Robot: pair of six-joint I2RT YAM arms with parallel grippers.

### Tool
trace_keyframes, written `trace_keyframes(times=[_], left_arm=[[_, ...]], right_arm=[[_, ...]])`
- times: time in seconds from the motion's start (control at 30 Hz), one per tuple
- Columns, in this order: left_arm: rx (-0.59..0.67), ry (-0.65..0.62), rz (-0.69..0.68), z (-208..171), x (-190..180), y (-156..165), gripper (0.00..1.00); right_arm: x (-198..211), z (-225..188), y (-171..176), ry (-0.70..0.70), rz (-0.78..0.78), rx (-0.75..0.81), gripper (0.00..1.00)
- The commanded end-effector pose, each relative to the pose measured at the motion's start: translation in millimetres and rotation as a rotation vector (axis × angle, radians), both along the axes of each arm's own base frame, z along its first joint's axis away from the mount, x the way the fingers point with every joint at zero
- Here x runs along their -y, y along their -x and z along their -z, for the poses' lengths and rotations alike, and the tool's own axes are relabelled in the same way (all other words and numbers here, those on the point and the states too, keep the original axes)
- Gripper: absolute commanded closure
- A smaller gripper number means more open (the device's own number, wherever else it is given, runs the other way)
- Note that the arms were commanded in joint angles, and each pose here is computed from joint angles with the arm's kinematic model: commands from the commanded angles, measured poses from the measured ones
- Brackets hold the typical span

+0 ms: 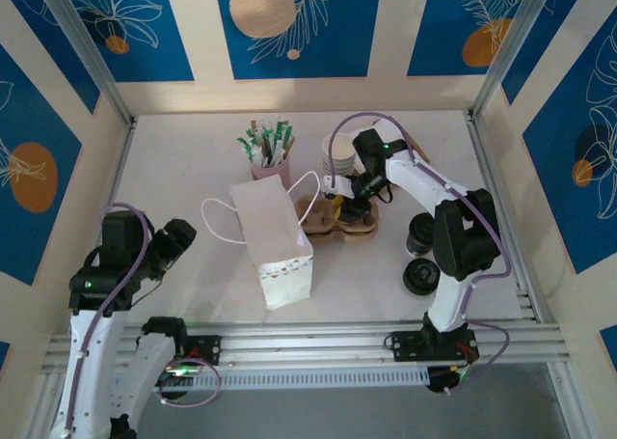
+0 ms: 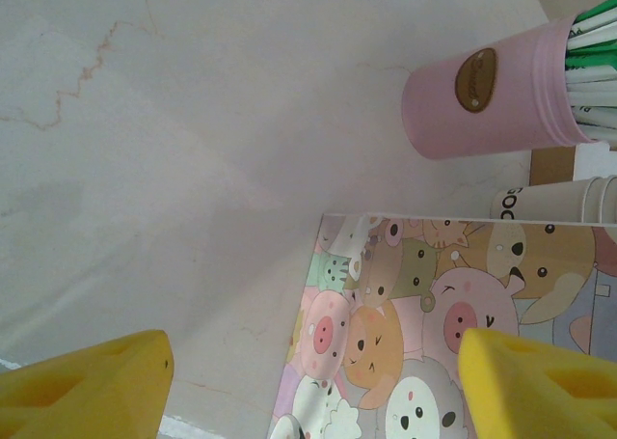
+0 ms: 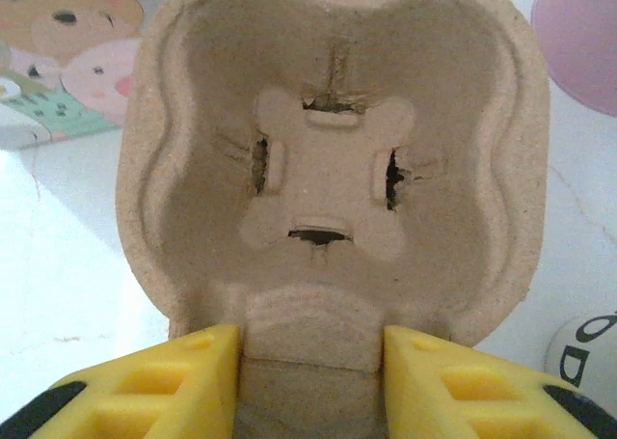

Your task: Pack the takeout coffee

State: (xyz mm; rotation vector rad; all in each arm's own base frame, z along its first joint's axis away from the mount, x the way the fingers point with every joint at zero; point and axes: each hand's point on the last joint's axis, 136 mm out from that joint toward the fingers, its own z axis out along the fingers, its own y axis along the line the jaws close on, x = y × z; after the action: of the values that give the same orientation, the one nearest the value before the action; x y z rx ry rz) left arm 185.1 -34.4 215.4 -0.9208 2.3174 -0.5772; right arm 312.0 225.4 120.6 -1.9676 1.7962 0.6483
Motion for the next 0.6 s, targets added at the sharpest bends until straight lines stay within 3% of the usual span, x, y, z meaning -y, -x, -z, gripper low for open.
trace_keyframes(times=[0.0,0.03,0.13,0.23,0.33,0.37,0.43,0.47,0.53,0.57], left_arm=[[0.03,-0.004,-0.004,-11.5,-1.6,-4.4,0.22],[0.027,-0.003,-0.004,-11.1,-1.4,-4.4,0.22],[0.026,-0.003,-0.003,-10.8,-1.3,-4.2,0.22],[0.026,-0.006,-0.004,-10.9,-1.9,-3.0,0.22],[0.028,-0.006,-0.004,-11.4,-1.9,-2.3,0.22],[0.028,-0.006,-0.004,-11.4,-1.9,-2.0,0.22],[0.026,-0.006,-0.004,-11.0,-2.0,-1.4,0.22],[0.027,-0.006,-0.006,-11.1,-2.1,-1.4,0.22],[0.03,-0.006,-0.004,-11.7,-1.9,-1.6,0.22],[0.029,-0.007,-0.005,-12.0,-2.2,-1.3,0.22]], right_arm=[[-1.7,-12.3,13.8,-0.017,-0.037,0.016,0.58],[0.3,-4.6,15.8,0.025,-0.058,0.029,0.58],[-6.1,-23.2,10.3,-0.104,0.016,-0.014,0.58],[4.2,0.0,17.5,0.037,-0.05,0.025,0.58],[-4.4,-28.3,8.5,-0.134,0.038,-0.018,0.58],[-3.3,-26.3,8.6,-0.12,0.038,-0.009,0.58],[5.1,0.4,15.7,0.049,-0.049,0.049,0.58],[2.7,-0.6,16.3,0.043,-0.051,0.046,0.58],[-7.8,-26.9,7.7,-0.121,0.03,0.002,0.58],[-7.9,-26.4,5.8,-0.121,0.041,0.006,0.58]])
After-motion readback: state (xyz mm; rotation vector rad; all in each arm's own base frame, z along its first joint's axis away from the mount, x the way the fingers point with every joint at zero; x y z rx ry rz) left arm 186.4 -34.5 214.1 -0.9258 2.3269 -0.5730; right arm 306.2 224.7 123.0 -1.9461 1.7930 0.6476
